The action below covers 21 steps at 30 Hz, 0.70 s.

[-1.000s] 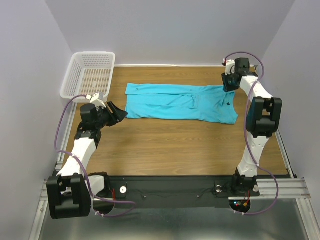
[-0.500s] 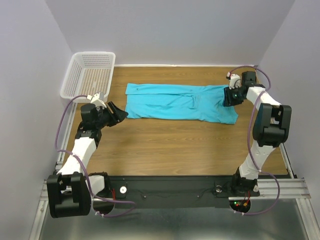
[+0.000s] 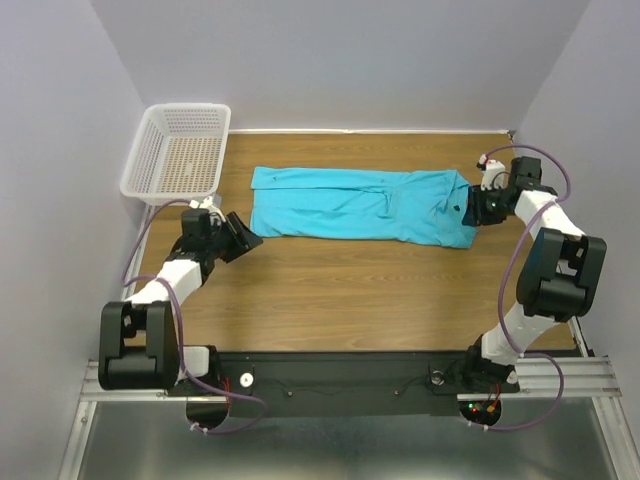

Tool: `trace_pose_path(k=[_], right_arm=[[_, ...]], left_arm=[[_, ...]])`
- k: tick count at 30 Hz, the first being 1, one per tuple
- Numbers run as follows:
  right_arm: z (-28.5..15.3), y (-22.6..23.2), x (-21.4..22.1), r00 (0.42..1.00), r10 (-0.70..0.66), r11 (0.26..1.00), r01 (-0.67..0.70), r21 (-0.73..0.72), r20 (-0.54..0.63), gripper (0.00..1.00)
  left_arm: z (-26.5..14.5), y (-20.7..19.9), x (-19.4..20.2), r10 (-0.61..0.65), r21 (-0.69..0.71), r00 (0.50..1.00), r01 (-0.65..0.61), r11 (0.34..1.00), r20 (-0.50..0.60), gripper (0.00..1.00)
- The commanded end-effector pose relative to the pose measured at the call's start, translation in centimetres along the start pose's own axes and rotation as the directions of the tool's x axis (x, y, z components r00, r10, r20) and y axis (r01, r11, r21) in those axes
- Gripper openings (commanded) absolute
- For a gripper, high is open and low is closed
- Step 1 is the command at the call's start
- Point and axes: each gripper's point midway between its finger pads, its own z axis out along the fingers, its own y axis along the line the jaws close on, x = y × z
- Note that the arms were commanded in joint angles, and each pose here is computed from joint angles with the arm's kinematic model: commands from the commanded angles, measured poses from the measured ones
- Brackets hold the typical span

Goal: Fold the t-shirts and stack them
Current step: Fold the tshirt

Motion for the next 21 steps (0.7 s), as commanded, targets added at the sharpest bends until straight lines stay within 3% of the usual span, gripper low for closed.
trace_pose_path(k=[1, 14, 21], right_arm=[[-1.3, 0.6, -0.4, 0.999, 0.013, 0.999, -0.012, -0.03, 0.048, 0.43], [-1.6, 1.5, 0.6, 0.997, 0.043, 0.995, -0.038, -0.095, 0.057, 0.43], [-1.8, 1.5, 0.9, 0.997, 0.052, 0.994, -0.045, -0.1, 0.06, 0.43]], left_arm=[[2.1, -0.1, -0.6, 0.05, -0.075, 0.999, -0.049, 0.996, 0.005, 0.59], [6.9, 2.3, -3.6, 0.087, -0.275, 0.996, -0.076, 0.958, 0.028, 0.5], [8.0, 2.7, -2.9, 0.074, -0.271, 0.997, -0.075, 0.96, -0.012, 0.47]])
